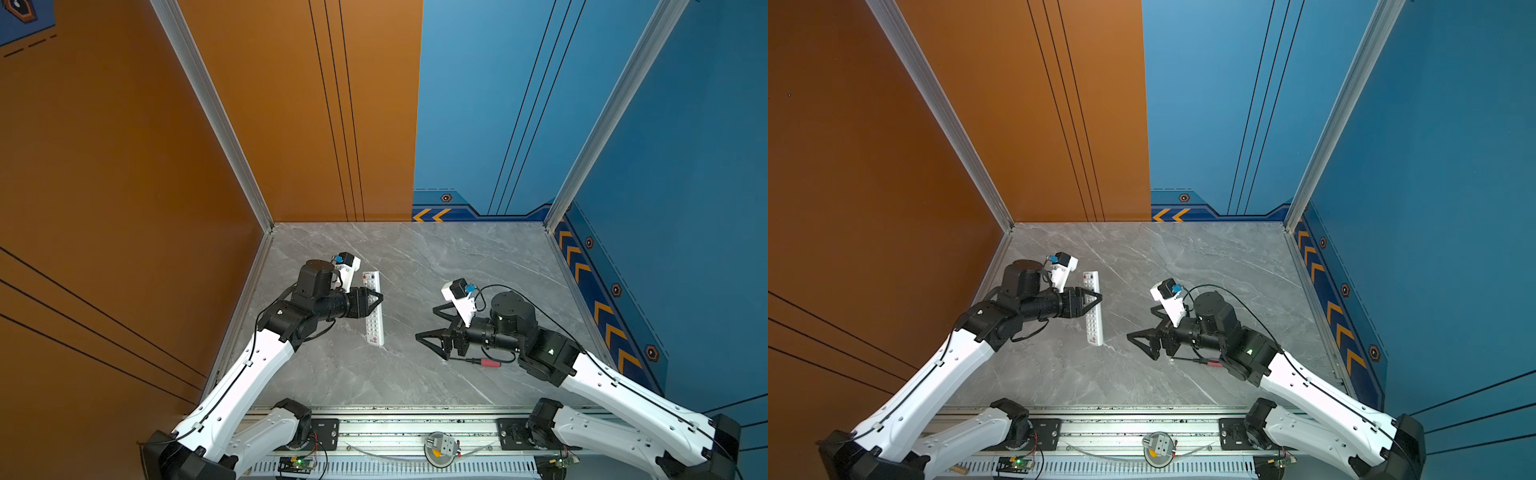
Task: Load the batteries into the remote control
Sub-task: 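Lower the remote onto the table with the left gripper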
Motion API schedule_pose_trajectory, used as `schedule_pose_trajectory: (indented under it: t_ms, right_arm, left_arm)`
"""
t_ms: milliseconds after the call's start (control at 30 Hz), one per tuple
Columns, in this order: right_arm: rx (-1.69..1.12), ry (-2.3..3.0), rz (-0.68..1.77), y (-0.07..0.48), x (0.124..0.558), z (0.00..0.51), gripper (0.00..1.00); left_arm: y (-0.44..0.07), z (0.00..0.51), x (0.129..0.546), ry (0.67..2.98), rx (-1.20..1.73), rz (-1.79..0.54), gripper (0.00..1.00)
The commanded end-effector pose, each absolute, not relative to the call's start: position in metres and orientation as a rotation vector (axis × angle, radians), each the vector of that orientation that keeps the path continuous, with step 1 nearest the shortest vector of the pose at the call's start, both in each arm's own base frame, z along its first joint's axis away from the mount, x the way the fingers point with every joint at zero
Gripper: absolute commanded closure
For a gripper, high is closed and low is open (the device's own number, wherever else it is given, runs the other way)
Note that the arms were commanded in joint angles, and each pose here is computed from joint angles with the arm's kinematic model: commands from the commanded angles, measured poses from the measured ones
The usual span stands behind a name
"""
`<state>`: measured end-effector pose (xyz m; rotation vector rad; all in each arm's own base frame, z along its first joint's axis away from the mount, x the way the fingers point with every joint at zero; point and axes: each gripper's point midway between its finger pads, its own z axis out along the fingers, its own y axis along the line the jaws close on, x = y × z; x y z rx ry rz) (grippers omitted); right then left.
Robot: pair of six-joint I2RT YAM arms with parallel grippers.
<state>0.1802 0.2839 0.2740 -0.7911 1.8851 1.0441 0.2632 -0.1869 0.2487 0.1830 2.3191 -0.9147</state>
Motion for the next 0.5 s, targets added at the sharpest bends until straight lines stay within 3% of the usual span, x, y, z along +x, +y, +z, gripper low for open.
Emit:
schedule_pose_trajectory:
  t_ms: [0,467]
  right_arm:
    - [-0.783,1.885,0.980,0.277,0.183,0.276,0.00]
    - [-0.781,1.955,0.874,0.272,0.189,0.252,0.00]
  left_arm:
    - [-0.176,0.253,0.275,2.352,0.157,-0.807,0.92]
    - [-0.145,0.203,0.306,2.605,0.066,-0.448,0.90]
